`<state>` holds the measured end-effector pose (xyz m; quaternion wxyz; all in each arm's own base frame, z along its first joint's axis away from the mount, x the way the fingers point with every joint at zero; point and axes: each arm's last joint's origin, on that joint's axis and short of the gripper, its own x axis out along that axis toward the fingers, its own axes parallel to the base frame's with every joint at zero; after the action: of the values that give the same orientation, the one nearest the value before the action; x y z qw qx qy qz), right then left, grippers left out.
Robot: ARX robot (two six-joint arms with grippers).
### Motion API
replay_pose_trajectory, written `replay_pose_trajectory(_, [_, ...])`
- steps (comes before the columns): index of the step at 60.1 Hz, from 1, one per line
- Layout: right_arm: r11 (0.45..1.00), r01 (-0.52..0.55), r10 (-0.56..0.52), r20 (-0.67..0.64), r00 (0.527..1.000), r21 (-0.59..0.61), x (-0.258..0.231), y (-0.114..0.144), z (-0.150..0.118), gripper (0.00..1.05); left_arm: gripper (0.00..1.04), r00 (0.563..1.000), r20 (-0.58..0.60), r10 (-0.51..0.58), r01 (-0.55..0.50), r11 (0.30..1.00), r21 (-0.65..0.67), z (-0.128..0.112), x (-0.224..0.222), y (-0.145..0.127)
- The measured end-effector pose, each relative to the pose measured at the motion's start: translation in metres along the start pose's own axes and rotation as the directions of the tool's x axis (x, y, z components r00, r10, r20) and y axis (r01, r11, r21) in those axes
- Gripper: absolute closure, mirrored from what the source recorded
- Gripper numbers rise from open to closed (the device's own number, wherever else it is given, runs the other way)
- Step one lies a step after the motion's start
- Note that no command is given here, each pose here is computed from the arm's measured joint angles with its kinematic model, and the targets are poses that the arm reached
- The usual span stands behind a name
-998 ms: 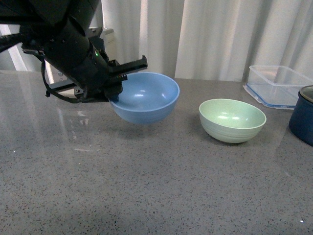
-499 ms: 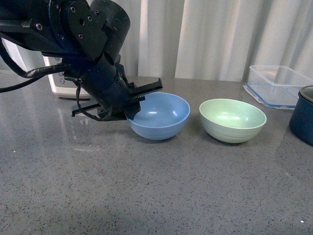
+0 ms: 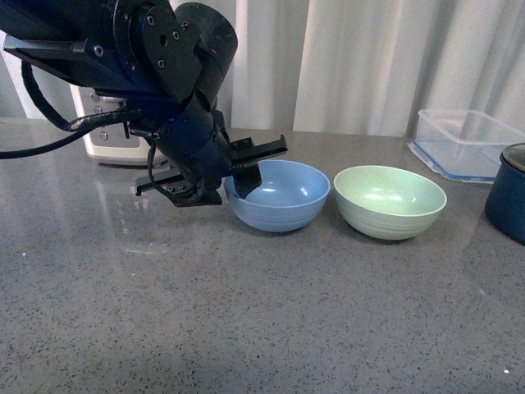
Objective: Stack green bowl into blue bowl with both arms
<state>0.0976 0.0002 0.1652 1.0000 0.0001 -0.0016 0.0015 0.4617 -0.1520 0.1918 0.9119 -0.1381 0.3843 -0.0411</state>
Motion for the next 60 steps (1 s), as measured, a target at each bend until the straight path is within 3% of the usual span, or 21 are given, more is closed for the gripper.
replay_pose_trajectory(8, [1.0,0.0,0.0,0.0,1.0,0.0,0.0,0.0,0.0,0.1,0.32,0.998,0.022,-0.053,0.053,0.999,0.002,0.0,-0.007,-0.001])
replay_pose_trajectory(14, [1.0,0.0,0.0,0.0,1.0,0.0,0.0,0.0,0.0,0.1,0.07,0.976,0.135,-0.171,0.168,0.985,0.037,0.002,-0.043,-0.003])
replay_pose_trajectory(23, [1.0,0.0,0.0,0.0,1.0,0.0,0.0,0.0,0.0,0.1,0.07,0.904,0.349,-0.246,0.228,0.969,0.094,0.014,-0.098,-0.006])
replay_pose_trajectory(24, [1.0,0.0,0.0,0.0,1.0,0.0,0.0,0.0,0.0,0.1,0.08,0.895,0.374,-0.241,0.216,0.97,0.107,0.015,-0.101,-0.007])
replay_pose_trajectory(28, [1.0,0.0,0.0,0.0,1.0,0.0,0.0,0.0,0.0,0.1,0.21,0.782,0.61,-0.126,0.058,0.99,0.13,0.014,-0.118,0.001])
replay_pose_trajectory(33, [1.0,0.001,-0.001,0.0,1.0,0.0,0.0,0.0,0.0,0.1,0.39,0.694,0.717,-0.063,-0.082,0.983,0.166,-0.014,-0.128,0.031])
replay_pose_trajectory(39, [1.0,0.0,0.0,0.0,1.0,0.0,0.0,0.0,0.0,0.1,0.6,0.702,0.711,-0.039,-0.146,0.97,0.196,-0.054,-0.137,0.067])
replay_pose_trajectory(51, [1.0,0.0,0.0,0.0,1.0,0.0,0.0,0.0,0.0,0.1,0.98,0.699,0.715,-0.033,-0.168,0.964,0.208,-0.099,-0.166,0.104])
replay_pose_trajectory(53, [1.0,0.0,0.0,0.0,1.0,0.0,0.0,0.0,0.0,0.1,1.02,0.7,0.713,-0.034,-0.167,0.963,0.209,-0.105,-0.169,0.108])
replay_pose_trajectory(60, [1.0,0.0,0.0,0.0,1.0,0.0,0.0,0.0,0.0,0.1,1.01,0.711,0.702,-0.042,-0.166,0.96,0.225,-0.125,-0.179,0.119])
